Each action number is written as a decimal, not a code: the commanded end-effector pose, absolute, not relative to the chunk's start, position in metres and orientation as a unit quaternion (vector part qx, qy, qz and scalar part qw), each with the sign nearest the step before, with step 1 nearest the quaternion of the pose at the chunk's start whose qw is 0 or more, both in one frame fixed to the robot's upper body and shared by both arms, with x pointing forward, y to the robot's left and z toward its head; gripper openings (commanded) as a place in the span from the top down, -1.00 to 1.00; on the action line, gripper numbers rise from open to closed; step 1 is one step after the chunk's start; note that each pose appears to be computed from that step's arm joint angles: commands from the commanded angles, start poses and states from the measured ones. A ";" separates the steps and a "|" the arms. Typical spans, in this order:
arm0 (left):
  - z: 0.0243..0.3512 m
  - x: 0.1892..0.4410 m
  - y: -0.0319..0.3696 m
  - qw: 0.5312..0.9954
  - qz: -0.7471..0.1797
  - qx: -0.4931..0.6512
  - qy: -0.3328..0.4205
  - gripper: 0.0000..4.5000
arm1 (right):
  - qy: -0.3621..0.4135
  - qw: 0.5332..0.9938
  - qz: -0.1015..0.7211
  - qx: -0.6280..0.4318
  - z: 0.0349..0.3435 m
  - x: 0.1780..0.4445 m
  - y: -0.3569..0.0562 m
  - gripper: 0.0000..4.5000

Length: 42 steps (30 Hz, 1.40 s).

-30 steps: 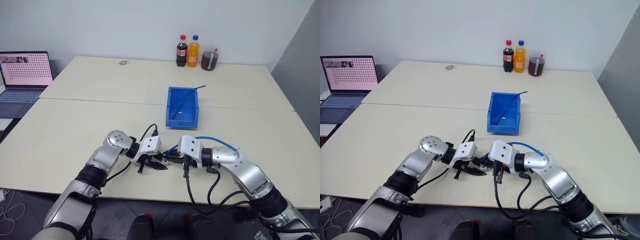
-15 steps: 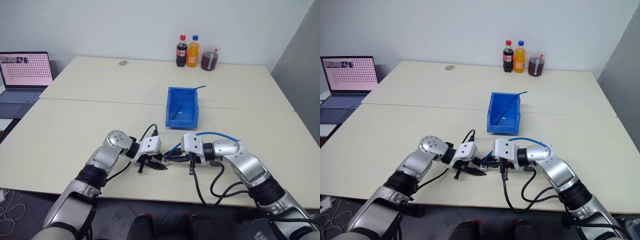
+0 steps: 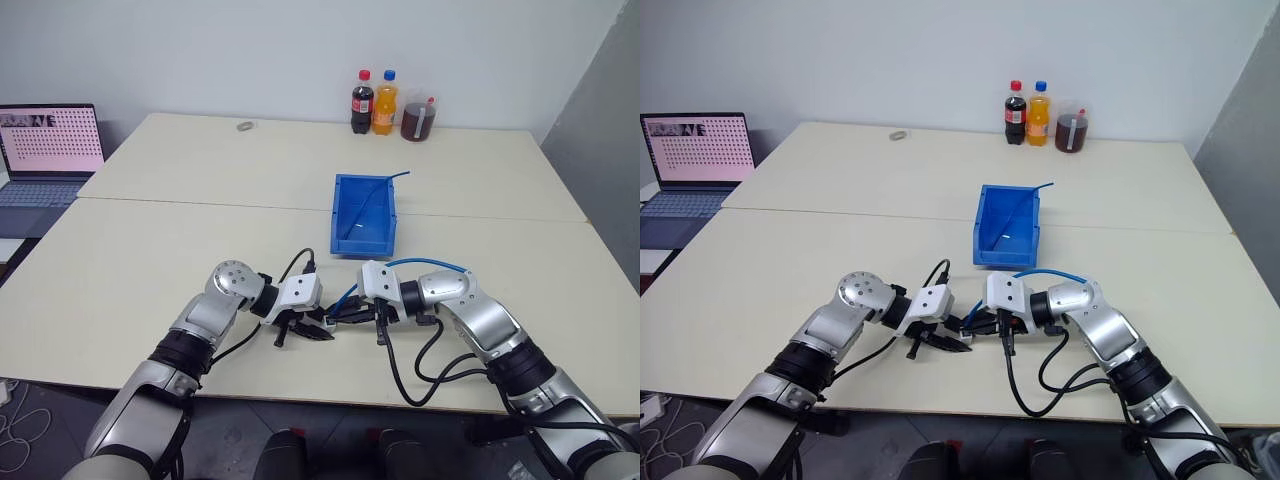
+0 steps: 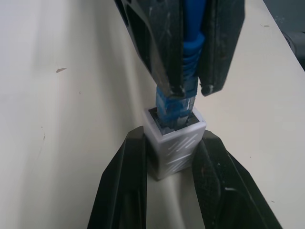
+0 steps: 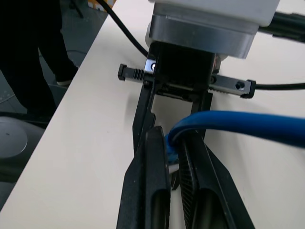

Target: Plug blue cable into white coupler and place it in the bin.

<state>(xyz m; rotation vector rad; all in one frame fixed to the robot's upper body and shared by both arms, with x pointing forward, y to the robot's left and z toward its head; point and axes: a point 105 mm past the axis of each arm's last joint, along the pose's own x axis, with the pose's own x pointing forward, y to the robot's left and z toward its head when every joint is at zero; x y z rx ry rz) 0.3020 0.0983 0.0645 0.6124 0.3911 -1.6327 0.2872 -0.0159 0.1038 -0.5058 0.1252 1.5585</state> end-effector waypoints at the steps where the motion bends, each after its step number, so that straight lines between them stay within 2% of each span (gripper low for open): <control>1: 0.044 0.289 0.098 0.597 -0.728 0.265 0.209 0.57 | 0.111 0.658 0.705 -0.240 0.073 0.278 -0.017 1.00; 6: 0.045 0.289 0.096 0.599 -0.727 0.264 0.207 0.57 | 0.122 0.653 0.705 -0.248 0.063 0.273 -0.019 1.00; 11: 0.046 0.292 0.096 0.616 -0.718 0.254 0.201 0.57 | 0.086 0.680 0.687 -0.242 0.082 0.281 -0.019 1.00; 13: 0.046 0.294 0.100 0.628 -0.709 0.247 0.206 0.26 | 0.073 0.689 0.679 -0.242 0.091 0.284 -0.021 1.00; 19: 0.058 0.292 0.107 0.645 -0.706 0.230 0.181 -0.26 | 0.046 0.712 0.664 -0.224 0.112 0.285 -0.026 1.00; 23: 0.075 0.294 0.113 0.674 -0.689 0.226 0.142 -0.61 | 0.032 0.727 0.655 -0.207 0.127 0.284 -0.028 1.00; 28: 0.125 0.315 0.128 0.779 -0.594 0.192 0.058 -0.99 | -0.012 0.782 0.607 -0.142 0.173 0.293 -0.044 1.00; 31: 0.144 0.311 0.132 0.803 -0.573 0.160 0.046 -1.00 | -0.030 0.815 0.568 -0.106 0.198 0.306 -0.060 1.00; 34: 0.154 0.308 0.138 0.817 -0.555 0.150 0.047 -1.00 | -0.043 0.849 0.520 -0.085 0.217 0.334 -0.077 1.00; 38: 0.161 0.315 0.140 0.827 -0.538 0.160 0.040 -1.00 | -0.037 0.877 0.474 -0.077 0.231 0.382 -0.078 1.00; 40: 0.164 0.319 0.139 0.828 -0.537 0.161 0.036 -1.00 | -0.015 0.903 0.422 -0.083 0.230 0.414 -0.082 1.00; 42: 0.164 0.322 0.139 0.826 -0.538 0.163 0.035 -1.00 | 0.018 0.916 0.393 -0.081 0.227 0.435 -0.086 1.00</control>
